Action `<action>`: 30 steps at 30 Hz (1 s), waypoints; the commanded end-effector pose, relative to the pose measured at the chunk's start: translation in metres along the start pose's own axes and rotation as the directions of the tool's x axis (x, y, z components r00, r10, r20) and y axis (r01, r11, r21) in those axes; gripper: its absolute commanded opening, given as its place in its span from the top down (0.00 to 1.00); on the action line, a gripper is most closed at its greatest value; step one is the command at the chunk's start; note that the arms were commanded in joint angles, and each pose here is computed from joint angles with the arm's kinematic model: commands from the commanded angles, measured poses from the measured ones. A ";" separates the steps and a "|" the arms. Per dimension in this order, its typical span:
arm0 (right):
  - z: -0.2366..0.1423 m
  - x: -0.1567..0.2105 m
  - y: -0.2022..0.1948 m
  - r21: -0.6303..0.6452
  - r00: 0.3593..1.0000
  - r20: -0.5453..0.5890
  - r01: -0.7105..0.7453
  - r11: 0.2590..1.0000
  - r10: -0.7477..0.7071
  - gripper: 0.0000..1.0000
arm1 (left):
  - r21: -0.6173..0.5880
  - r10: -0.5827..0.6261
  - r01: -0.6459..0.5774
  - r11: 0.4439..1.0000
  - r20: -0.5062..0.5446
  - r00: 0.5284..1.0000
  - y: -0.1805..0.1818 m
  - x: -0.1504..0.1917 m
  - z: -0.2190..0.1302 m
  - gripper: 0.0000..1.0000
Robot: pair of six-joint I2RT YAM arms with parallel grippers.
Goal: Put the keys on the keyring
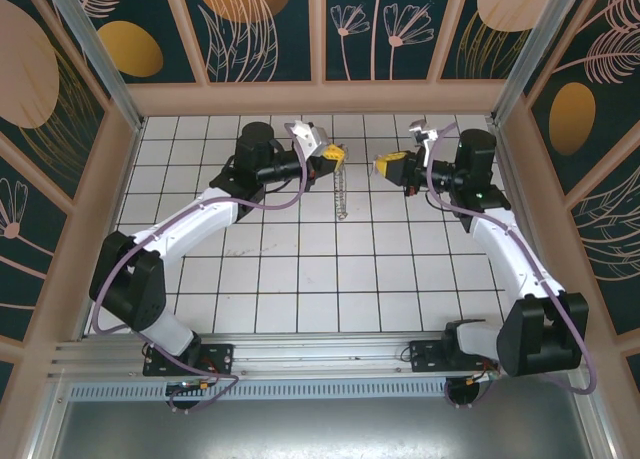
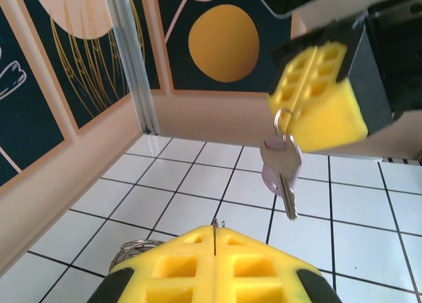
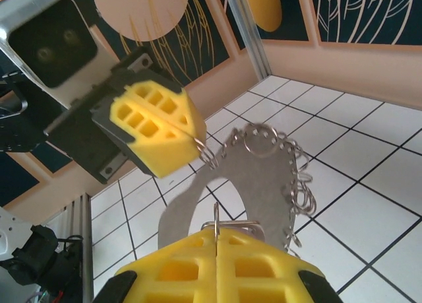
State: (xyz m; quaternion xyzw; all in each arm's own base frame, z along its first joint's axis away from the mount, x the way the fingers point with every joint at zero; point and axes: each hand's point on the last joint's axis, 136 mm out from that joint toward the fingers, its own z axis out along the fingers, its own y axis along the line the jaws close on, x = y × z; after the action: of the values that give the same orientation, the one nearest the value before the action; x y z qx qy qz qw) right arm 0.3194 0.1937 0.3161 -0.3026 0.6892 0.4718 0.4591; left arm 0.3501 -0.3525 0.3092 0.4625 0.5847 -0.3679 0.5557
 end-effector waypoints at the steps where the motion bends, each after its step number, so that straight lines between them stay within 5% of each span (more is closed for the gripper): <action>1: 0.000 -0.008 0.007 -0.053 0.998 -0.015 0.053 0.997 -0.054 1.00 | 0.034 0.085 -0.086 0.996 0.044 0.995 -0.004 -0.020 0.003 1.00; 30: 0.039 -0.009 0.018 -0.157 0.995 -0.076 0.050 0.986 -0.062 1.00 | 0.086 0.050 -0.053 0.995 0.041 0.998 -0.005 -0.024 0.011 1.00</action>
State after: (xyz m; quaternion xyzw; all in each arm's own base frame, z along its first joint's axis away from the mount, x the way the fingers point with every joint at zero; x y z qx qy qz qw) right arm 0.3212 0.2310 0.3127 -0.3532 0.6788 0.5006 0.4048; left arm 0.3511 -0.3617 0.3130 0.4849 0.5708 -0.3777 0.5445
